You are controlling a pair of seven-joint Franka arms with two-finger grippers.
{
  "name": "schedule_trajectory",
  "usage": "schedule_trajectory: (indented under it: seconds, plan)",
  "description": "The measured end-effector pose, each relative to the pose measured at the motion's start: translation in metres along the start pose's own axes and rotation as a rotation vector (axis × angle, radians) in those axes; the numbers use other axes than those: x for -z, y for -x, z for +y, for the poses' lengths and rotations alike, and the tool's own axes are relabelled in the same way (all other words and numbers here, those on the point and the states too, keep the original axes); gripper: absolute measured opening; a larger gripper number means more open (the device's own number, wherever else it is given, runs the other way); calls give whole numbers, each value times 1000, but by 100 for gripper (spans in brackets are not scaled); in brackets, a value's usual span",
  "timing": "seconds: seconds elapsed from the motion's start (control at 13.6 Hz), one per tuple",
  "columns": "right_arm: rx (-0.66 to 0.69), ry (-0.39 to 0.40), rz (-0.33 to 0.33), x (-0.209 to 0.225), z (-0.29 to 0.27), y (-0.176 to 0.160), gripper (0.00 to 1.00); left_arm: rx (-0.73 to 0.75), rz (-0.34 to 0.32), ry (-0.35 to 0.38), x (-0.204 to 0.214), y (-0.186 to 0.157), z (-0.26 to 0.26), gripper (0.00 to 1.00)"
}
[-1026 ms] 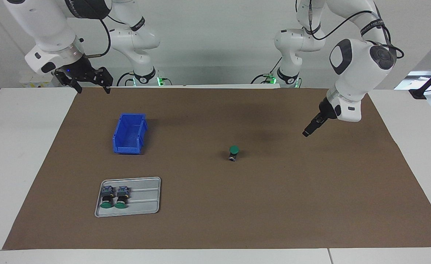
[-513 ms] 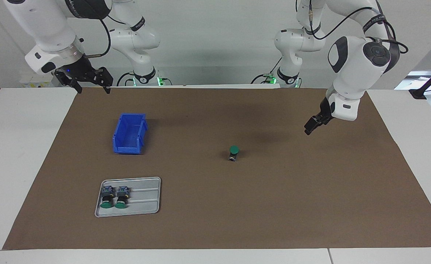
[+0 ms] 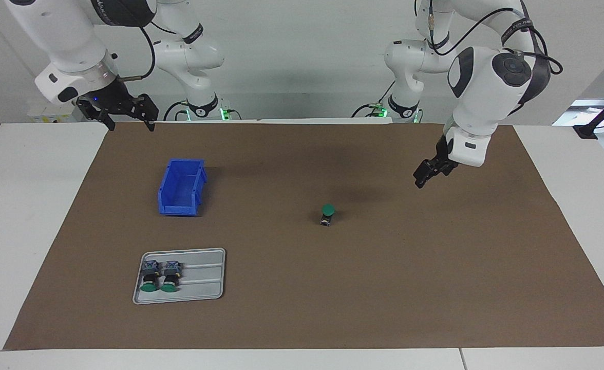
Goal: Place and press button with both arms
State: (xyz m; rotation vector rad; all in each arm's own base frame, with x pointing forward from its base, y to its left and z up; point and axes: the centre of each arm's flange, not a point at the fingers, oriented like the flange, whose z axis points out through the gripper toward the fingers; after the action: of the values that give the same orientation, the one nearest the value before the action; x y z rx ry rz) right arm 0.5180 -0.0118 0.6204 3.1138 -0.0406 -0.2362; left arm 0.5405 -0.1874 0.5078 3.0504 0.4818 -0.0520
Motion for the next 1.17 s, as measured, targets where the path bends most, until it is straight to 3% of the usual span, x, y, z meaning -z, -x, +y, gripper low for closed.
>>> schedule_trajectory:
  seconds: [0.37,0.59,0.66,0.95,1.03,1.17]
  plan:
    - [0,0,0,0,0,0,99,-80,16,13,-5,32,46,95]
    - [0,0,0,0,0,0,99,-75,-2,1,-22,47,70,84]
    - [0,0,0,0,0,0,99,-87,-11,-6,-33,52,80,66]
    - [0,0,0,0,0,0,99,-122,-34,13,-49,60,121,16]
    - [0,0,0,0,0,0,99,-120,-41,30,-48,60,132,11]
    - [0,0,0,0,0,0,99,-103,-54,27,-61,67,156,11]
